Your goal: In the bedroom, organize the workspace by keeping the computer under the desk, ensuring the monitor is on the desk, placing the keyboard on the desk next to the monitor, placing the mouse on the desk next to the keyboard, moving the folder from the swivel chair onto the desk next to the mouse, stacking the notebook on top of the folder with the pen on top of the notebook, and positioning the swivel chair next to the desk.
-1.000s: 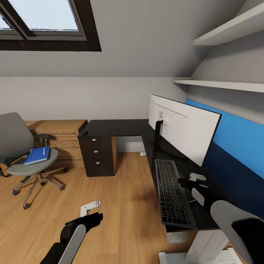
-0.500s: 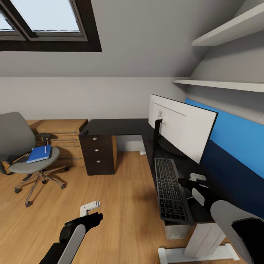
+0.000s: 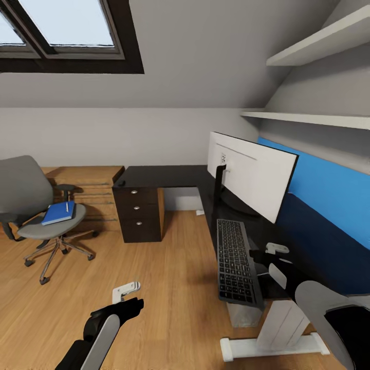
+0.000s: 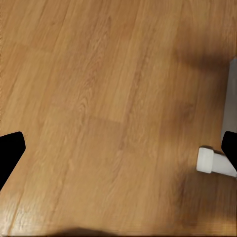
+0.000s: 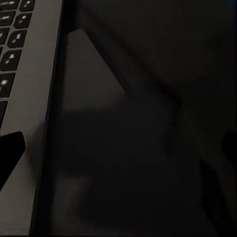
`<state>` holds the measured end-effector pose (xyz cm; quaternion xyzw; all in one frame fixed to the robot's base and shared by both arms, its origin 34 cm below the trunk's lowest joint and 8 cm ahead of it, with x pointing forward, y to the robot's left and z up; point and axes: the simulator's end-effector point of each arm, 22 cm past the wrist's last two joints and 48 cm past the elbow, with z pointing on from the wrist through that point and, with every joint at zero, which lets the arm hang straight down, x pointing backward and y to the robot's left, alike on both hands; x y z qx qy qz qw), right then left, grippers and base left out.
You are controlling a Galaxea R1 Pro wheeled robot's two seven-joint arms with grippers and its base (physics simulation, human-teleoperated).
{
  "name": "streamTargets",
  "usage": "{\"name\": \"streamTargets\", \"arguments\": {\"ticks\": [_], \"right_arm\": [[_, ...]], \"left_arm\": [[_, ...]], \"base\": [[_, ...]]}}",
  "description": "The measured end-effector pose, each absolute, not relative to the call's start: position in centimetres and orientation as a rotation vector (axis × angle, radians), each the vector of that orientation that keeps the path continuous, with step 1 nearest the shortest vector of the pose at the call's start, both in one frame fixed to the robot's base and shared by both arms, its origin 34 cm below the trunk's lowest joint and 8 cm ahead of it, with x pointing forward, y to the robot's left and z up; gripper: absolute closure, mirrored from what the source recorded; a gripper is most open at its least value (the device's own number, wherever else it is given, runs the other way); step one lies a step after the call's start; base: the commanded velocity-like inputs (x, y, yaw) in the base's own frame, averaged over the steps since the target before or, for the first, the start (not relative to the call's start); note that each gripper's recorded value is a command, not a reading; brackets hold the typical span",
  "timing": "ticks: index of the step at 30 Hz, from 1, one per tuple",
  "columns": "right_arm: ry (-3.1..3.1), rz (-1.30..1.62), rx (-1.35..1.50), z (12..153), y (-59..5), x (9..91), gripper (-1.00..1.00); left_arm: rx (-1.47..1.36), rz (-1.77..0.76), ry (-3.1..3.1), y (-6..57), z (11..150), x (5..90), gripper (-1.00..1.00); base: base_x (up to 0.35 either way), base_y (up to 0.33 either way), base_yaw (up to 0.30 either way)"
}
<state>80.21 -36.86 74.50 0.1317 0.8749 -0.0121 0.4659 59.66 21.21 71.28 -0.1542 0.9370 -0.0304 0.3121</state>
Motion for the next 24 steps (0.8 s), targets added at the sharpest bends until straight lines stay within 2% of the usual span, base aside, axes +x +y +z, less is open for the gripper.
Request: {"name": "streamTargets", "arguments": {"ticks": [4, 9, 17, 24], "right_arm": [[2.148, -0.031, 0.324, 74.48, -36.89, 80.18, -1.00], [2.151, -0.032, 0.326, 74.34, -36.95, 80.11, -1.00], [2.160, -0.036, 0.323, 73.99, -36.99, 79.83, -1.00], [2.160, -0.036, 0.324, 73.97, -36.99, 79.84, -1.00]], "left_arm": [[-0.409, -0.080, 2.471, 21.27, 71.29, 59.67, -1.00], [-0.410, -0.080, 2.472, 21.29, 71.27, 59.68, -1.00], [-0.410, -0.079, 2.472, 21.30, 71.29, 59.67, -1.00], [-0.410, -0.081, 2.473, 21.25, 71.26, 59.67, -1.00]], "base": [[-0.103, 0.000, 0.000], [-0.257, 0.000, 0.000], [-0.048, 0.000, 0.000], [-0.196, 0.000, 0.000]]}}
